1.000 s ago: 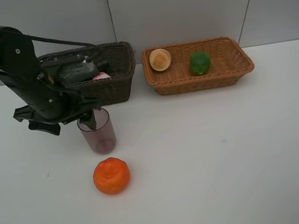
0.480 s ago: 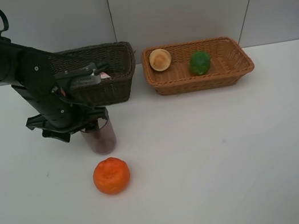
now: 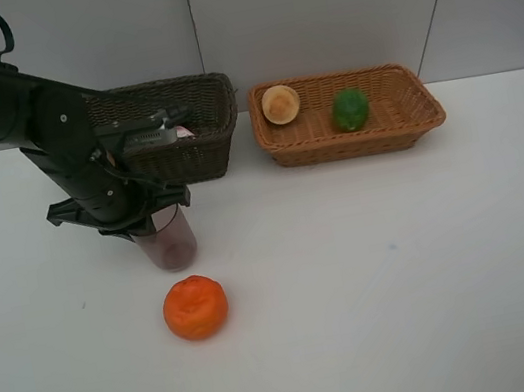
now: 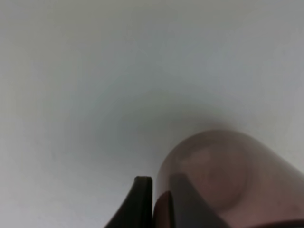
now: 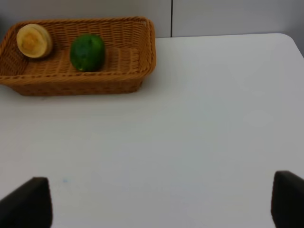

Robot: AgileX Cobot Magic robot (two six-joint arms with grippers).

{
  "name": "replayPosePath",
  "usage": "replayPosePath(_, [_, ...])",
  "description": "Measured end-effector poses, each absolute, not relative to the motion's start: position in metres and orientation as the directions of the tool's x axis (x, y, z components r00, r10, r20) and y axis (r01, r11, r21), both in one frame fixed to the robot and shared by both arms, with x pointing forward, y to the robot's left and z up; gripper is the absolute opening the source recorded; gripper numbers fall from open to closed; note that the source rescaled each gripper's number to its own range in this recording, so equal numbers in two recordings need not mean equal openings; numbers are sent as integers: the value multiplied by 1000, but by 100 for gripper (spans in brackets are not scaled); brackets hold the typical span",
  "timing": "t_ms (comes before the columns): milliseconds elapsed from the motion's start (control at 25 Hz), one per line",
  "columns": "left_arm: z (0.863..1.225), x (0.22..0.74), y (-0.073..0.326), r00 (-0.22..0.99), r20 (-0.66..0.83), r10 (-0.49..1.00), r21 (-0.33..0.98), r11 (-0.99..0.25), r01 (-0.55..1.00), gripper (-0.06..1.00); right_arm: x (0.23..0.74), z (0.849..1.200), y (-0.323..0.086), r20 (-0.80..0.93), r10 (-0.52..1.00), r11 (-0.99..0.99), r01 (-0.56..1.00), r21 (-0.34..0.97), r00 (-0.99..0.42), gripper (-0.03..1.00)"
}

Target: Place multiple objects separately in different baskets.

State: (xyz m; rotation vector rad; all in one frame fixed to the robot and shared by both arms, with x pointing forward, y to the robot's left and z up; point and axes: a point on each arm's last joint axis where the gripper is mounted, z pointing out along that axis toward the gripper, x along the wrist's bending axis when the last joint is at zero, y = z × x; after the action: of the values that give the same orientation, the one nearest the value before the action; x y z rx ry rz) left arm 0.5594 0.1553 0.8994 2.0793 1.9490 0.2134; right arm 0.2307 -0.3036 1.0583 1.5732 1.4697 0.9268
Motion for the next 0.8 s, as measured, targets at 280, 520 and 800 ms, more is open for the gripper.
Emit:
replayPosePath(280, [899,559,155,78,-84,993,304,-48,952,0,231,1058,-304,2,998,-31,432,901,67,100])
replayPosePath(520, [900,559,155,74,-86,994,303,-44,952,0,231,1058,-304,2,998,-31,432,901,67,100])
replayPosePath(800, [921,556,157,73,-88,993,318,-41,947,0,231,1058,-304,2,998,-31,432,901,67,100])
